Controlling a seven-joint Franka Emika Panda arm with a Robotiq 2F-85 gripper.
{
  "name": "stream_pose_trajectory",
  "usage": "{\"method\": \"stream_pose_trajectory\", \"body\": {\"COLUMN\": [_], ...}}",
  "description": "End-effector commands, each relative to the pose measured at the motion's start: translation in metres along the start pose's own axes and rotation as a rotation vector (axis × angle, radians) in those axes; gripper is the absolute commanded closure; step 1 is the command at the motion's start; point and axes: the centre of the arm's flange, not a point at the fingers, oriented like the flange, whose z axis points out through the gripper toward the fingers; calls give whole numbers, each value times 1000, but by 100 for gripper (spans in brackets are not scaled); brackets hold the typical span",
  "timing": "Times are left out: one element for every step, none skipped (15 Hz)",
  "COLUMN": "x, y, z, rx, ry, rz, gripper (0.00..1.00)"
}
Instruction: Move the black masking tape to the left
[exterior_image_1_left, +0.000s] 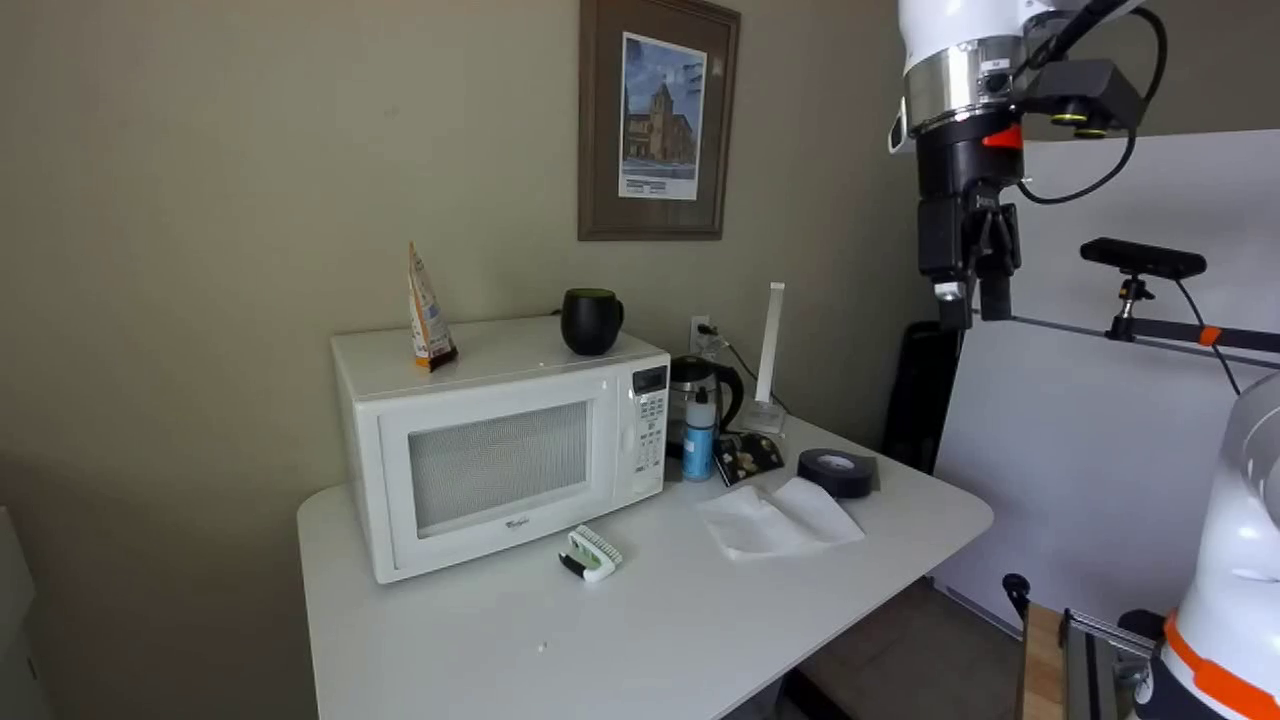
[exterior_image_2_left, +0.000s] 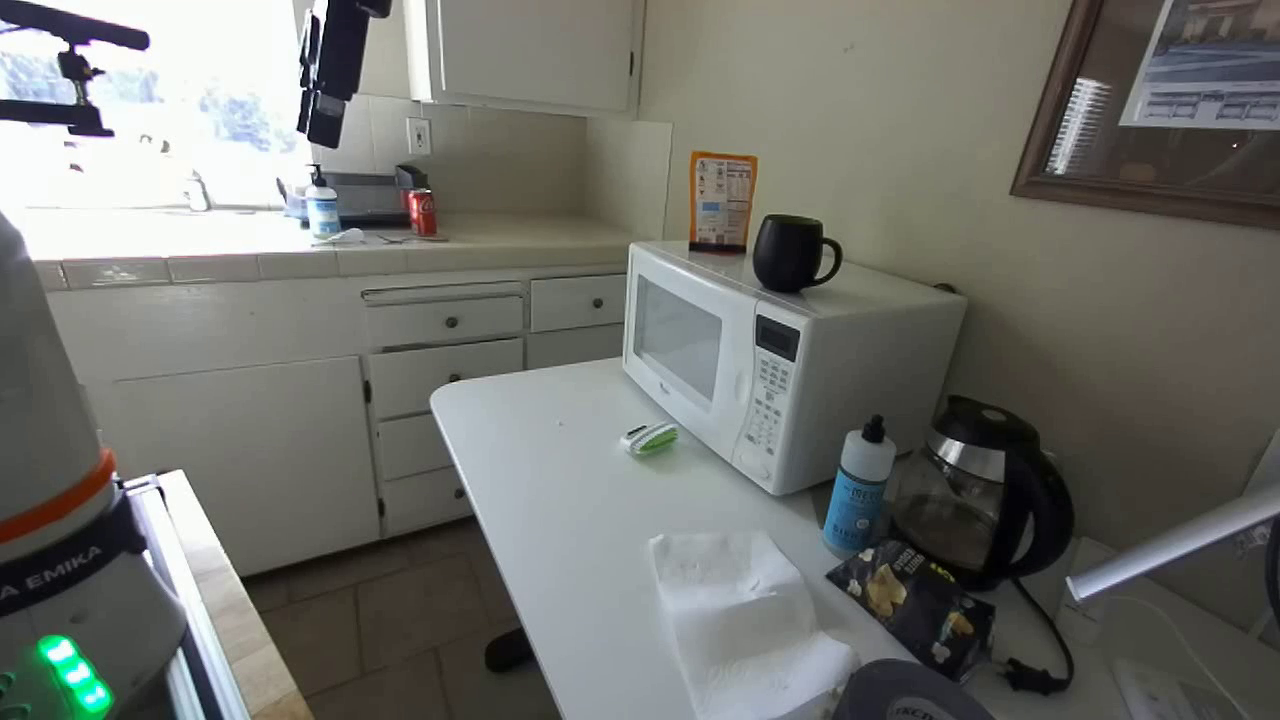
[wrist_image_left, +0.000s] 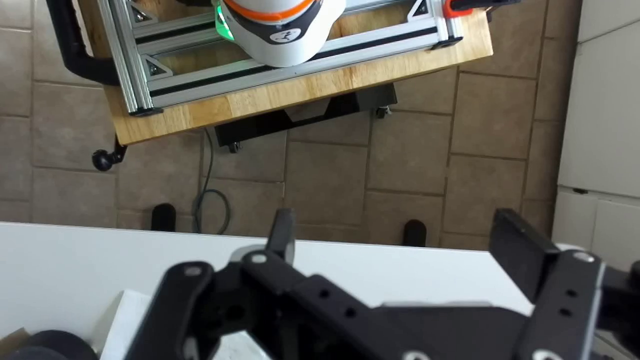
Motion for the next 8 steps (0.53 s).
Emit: {"method": "stream_pose_trajectory", "body": {"x": [29, 34, 45, 52, 62, 72, 84, 97], "y": [45, 59, 90, 113, 146, 170, 196, 220], "z": [-18, -21, -23, -24, -24, -20, -17, -9], "rx": [109, 136, 169, 203, 245, 289, 338, 383], "ry": [-17, -18, -25, -27, -18, -9, 41, 76], "rz": [139, 174, 214, 261, 311, 362, 399, 437], "gripper": [0, 0, 0, 0, 0, 0, 0, 0]}}
